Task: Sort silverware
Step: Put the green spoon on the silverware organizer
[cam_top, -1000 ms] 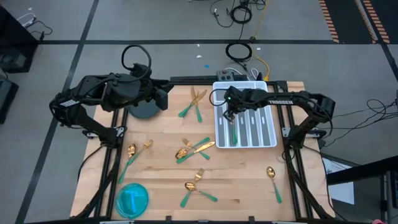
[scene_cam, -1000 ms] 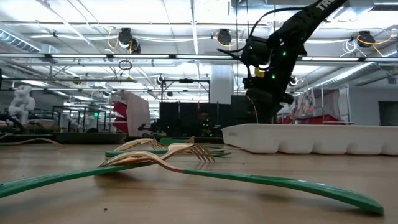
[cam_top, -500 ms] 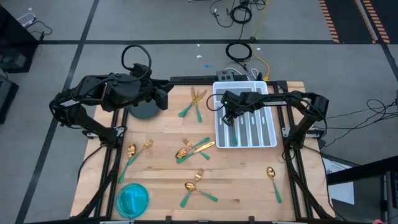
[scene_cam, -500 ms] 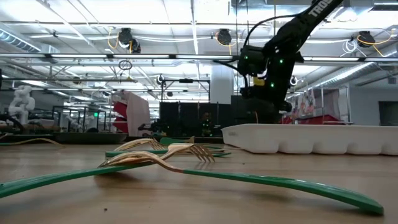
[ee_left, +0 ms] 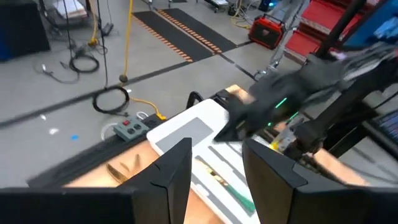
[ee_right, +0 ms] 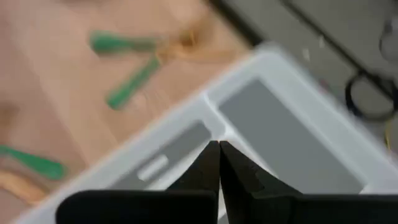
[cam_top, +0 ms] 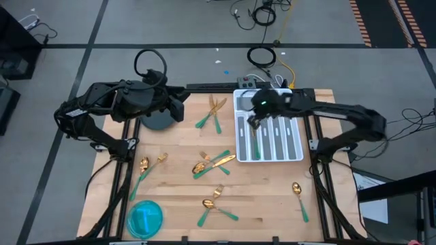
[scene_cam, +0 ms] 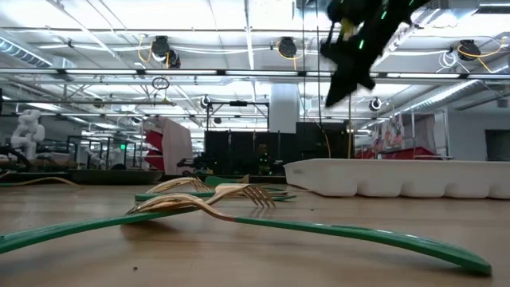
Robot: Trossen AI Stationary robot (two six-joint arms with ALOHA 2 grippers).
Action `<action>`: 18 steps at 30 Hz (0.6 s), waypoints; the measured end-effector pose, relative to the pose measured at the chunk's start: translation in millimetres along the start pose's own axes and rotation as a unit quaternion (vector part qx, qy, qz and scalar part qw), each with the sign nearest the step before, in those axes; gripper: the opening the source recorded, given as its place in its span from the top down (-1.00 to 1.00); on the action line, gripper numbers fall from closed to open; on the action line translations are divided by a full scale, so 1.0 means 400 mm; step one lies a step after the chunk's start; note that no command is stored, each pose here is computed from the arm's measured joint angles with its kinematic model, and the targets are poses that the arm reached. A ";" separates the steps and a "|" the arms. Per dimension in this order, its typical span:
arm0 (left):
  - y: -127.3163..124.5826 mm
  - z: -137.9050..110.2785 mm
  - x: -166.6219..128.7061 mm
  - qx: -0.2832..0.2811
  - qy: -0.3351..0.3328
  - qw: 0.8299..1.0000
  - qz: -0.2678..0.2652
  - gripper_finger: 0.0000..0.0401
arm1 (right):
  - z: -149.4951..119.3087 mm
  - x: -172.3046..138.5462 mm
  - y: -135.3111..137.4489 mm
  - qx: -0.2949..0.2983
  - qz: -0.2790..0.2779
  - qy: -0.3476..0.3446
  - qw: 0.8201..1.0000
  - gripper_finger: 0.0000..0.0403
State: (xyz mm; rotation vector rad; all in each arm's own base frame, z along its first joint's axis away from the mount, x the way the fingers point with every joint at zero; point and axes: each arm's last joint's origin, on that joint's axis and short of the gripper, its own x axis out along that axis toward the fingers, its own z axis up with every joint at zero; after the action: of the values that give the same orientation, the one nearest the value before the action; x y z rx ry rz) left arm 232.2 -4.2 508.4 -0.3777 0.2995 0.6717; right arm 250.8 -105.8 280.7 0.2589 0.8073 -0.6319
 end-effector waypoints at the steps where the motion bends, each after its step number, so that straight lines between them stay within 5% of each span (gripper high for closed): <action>1: 0.003 0.002 -0.001 0.000 -0.002 1.000 0.001 0.26 | 0.010 -0.041 -0.005 -0.008 0.012 -0.019 1.000 1.00; 7: 0.034 0.014 -0.037 0.018 -0.008 1.000 -0.001 0.26 | -0.023 -0.214 -0.035 -0.041 0.086 -0.021 0.995 0.88; 14: 0.154 -0.044 -0.135 0.046 0.116 0.990 0.065 0.26 | -0.171 -0.296 0.001 -0.021 0.195 0.189 0.962 0.45; 18: 0.146 -0.084 -0.146 -0.003 0.133 0.991 -0.004 0.26 | -0.251 -0.315 0.041 0.010 0.209 0.266 0.941 0.29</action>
State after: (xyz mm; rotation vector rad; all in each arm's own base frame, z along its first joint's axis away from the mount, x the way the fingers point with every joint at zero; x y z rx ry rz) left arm 145.5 -8.5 487.0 -0.4746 0.5483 0.6147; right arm 135.9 5.4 306.2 0.6178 1.2203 -0.1604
